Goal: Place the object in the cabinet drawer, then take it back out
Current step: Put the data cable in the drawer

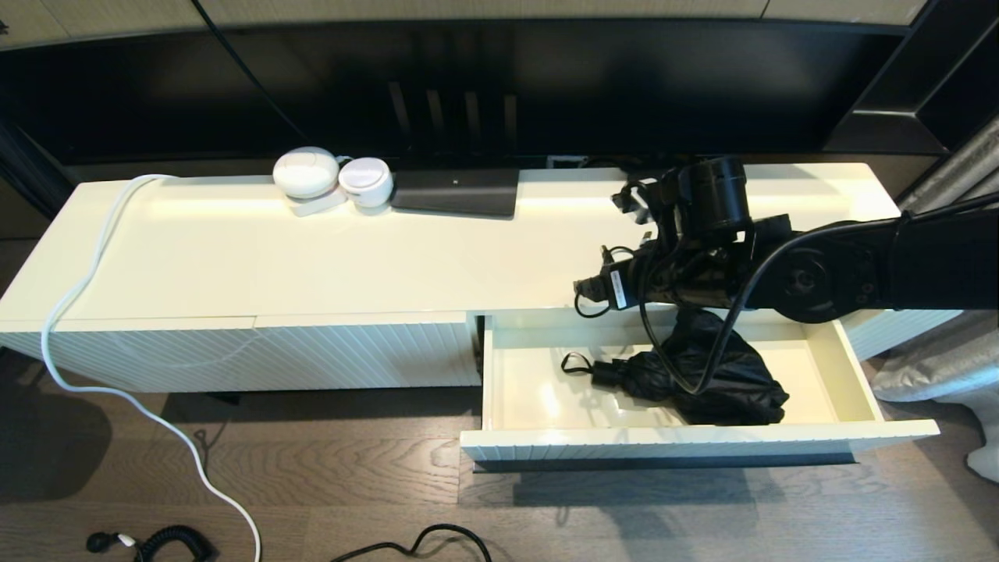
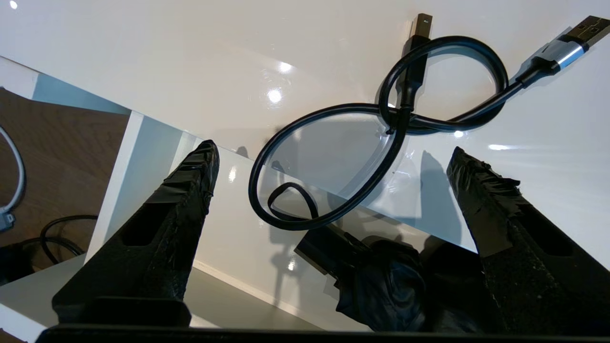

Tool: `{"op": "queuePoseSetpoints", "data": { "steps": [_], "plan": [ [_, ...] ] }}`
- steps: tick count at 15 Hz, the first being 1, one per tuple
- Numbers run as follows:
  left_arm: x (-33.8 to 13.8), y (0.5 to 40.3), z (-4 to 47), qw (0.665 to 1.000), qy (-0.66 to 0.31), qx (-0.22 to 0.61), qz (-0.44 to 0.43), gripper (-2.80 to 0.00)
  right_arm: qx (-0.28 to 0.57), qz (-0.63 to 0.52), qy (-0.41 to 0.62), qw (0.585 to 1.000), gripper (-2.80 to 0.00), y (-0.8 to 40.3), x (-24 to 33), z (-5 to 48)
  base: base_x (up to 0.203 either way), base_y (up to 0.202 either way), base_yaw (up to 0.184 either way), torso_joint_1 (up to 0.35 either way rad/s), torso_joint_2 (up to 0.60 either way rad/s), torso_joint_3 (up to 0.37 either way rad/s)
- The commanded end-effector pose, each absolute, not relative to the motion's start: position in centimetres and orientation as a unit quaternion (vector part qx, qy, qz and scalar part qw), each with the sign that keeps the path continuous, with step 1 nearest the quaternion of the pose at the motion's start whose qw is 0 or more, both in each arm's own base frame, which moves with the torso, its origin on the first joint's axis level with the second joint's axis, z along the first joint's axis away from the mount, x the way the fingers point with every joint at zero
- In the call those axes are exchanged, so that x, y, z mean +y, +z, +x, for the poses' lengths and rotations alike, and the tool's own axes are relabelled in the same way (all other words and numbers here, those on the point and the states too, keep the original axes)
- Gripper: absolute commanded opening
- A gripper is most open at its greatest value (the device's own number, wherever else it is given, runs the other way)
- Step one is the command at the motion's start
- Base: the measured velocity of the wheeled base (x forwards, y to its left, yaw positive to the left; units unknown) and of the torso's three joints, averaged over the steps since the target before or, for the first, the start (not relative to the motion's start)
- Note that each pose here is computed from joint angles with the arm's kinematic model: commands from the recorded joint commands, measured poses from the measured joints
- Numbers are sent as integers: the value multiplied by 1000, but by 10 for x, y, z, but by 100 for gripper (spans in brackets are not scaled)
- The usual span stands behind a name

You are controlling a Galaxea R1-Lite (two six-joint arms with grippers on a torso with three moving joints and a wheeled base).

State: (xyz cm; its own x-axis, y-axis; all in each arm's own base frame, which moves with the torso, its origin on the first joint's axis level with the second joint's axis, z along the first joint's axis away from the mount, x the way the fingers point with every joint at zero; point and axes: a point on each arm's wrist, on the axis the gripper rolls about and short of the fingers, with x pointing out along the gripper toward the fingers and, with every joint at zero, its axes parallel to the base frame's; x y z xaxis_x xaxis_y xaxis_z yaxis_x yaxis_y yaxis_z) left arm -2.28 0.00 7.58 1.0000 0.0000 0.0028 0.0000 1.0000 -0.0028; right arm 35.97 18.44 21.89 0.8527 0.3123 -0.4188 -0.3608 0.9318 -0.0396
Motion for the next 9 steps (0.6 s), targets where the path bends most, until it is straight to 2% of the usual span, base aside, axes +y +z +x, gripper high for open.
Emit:
{"op": "queuePoseSetpoints", "data": {
  "steps": [1,9],
  "plan": [
    [0,76,-23,1000,0,-1,-2,-280,217,-47,174,959,0,213,188,361,0,0,0,0,0,0],
    [0,76,-23,1000,0,-2,-2,-280,235,-37,174,956,0,200,196,367,0,0,0,0,0,0]
  ]
}}
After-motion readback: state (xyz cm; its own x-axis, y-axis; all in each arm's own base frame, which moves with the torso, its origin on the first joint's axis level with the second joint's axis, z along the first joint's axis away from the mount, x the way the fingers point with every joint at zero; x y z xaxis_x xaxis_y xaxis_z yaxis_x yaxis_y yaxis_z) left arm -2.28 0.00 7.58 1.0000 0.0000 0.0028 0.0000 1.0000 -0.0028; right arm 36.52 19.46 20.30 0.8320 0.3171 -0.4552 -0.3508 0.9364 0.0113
